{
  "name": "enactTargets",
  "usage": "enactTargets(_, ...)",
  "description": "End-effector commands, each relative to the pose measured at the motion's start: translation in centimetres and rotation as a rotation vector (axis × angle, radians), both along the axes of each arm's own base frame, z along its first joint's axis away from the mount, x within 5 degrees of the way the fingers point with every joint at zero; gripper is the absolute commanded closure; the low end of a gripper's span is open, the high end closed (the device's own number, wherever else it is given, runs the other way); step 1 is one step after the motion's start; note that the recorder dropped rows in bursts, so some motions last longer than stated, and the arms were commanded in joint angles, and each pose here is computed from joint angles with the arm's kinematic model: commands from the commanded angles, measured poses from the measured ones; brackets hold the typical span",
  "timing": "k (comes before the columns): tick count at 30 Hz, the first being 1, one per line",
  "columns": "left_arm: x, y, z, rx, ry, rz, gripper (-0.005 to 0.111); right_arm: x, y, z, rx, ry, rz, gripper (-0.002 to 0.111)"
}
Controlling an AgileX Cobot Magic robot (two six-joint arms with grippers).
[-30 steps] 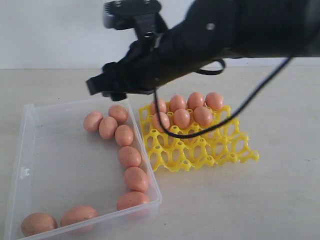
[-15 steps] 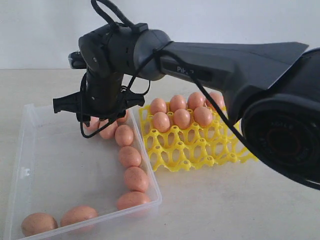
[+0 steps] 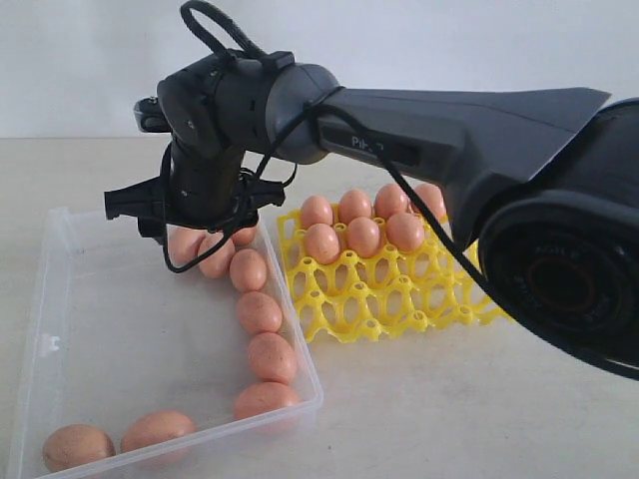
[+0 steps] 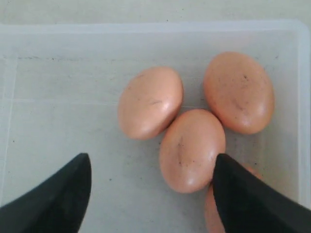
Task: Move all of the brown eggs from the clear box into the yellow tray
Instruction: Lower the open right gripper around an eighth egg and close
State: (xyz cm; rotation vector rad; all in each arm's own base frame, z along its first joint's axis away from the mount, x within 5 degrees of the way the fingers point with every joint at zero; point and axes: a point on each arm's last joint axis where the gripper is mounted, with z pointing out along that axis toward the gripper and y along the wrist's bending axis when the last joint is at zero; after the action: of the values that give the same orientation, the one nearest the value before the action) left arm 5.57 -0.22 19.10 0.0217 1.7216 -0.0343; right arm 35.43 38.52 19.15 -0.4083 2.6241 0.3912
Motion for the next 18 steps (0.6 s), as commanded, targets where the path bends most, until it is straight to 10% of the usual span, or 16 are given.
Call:
enactTargets(1, 0.0, 0.0, 0.1, -0.005, -0.007, -0.005, 0.111, 0.4, 0.0, 0.7, 0.007, -0.053, 0.01, 0.044)
enactTargets(18, 0.0, 0.0, 0.1, -0.005, -0.007, -0.005, 0.111, 0.9, -0.3, -2.1, -0.087, -0.04, -0.007, 0.046)
